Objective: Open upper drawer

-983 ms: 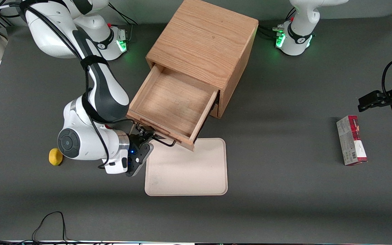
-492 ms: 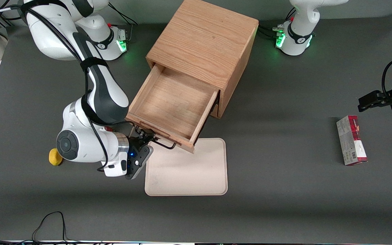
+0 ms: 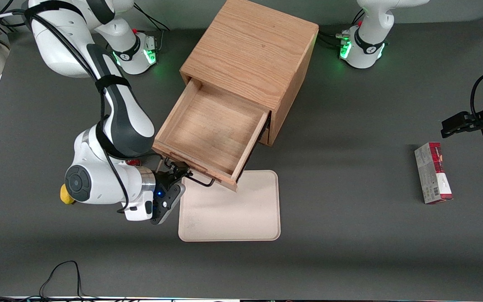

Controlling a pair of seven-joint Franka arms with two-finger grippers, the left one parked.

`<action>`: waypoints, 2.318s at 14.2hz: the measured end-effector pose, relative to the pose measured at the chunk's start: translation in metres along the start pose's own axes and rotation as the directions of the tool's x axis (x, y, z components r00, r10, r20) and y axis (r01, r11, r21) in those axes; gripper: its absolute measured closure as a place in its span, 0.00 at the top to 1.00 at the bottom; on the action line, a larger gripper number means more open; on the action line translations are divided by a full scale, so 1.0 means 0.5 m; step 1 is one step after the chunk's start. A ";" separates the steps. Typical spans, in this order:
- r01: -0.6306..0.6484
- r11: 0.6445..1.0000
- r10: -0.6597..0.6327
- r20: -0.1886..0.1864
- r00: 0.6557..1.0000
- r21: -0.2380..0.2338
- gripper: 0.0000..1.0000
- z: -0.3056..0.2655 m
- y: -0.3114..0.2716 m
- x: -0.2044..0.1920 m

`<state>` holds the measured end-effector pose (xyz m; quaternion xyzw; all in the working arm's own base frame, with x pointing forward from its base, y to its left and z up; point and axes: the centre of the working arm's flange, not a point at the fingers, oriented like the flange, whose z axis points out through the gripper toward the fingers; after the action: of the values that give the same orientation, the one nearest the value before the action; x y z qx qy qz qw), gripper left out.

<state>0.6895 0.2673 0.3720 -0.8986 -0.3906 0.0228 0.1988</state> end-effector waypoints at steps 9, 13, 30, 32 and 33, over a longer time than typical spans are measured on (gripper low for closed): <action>-0.039 0.996 0.041 -0.026 0.999 0.080 1.00 -0.013 0.017 -0.013; -0.051 0.996 0.055 -0.043 0.998 0.076 1.00 -0.032 0.036 -0.021; -0.225 0.974 0.226 0.029 0.974 -0.014 1.00 -0.361 0.086 -0.209; -0.291 0.955 0.294 0.067 0.953 -0.051 1.00 -0.392 0.099 -0.285; -0.333 0.941 0.336 0.071 0.939 -0.061 1.00 -0.406 0.113 -0.332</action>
<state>0.6532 0.0456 0.5185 -0.9547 -0.2403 0.0829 0.1546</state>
